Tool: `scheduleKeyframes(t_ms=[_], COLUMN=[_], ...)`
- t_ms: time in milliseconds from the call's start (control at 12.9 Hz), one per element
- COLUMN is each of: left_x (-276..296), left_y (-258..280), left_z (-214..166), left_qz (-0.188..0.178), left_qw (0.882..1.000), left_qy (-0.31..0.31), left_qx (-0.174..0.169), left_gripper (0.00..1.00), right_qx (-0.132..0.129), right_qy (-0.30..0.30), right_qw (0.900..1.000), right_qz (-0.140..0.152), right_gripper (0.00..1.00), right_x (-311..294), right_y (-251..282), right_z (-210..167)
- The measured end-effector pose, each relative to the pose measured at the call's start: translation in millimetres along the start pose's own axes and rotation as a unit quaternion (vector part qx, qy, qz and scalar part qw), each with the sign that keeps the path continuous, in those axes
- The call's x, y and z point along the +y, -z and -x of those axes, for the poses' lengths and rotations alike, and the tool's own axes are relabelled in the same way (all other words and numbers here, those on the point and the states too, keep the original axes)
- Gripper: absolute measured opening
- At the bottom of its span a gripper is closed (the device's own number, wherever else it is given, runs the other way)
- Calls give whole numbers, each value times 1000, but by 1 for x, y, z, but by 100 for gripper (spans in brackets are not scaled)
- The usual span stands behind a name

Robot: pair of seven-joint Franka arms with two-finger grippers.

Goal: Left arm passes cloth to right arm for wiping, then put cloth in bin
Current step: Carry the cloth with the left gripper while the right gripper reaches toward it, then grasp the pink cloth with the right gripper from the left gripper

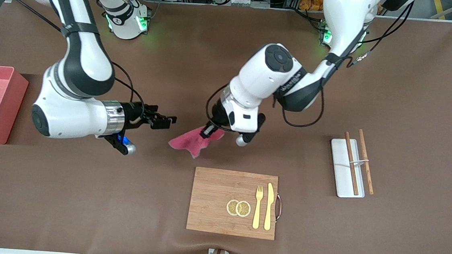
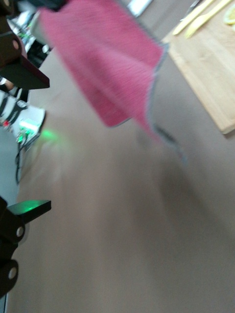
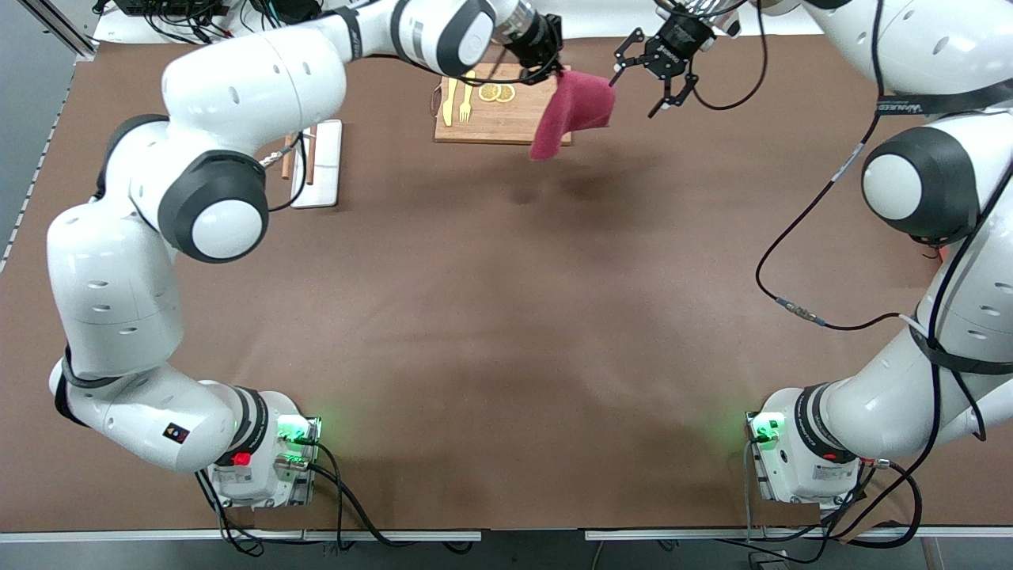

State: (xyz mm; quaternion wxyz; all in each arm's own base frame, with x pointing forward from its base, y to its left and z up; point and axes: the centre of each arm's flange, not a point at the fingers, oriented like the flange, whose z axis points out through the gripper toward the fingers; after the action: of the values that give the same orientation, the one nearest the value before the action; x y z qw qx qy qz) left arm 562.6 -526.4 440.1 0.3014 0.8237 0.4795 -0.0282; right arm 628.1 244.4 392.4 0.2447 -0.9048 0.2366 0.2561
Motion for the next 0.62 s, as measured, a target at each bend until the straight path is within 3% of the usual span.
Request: scheduleKeyframes(t_ms=[155,389,622], left_x=[-3,-3,-2], left_y=[-5,-6,-5], left_z=[19,26,27], left_qz=[17,15,17], left_qw=[999,997,996], left_qy=[37,74,80], left_qx=[-13,-35,-39], left_gripper=[3,3,3], right_qx=[35,45,57], right_qy=[-38,-64,-84], right_qw=[998,996,989], right_qz=[-19,-43,-104], right_gripper=[100,100,100], right_x=[-7,-7,-2], right_y=[-22,-27,13], right_z=[-22,-38,-54])
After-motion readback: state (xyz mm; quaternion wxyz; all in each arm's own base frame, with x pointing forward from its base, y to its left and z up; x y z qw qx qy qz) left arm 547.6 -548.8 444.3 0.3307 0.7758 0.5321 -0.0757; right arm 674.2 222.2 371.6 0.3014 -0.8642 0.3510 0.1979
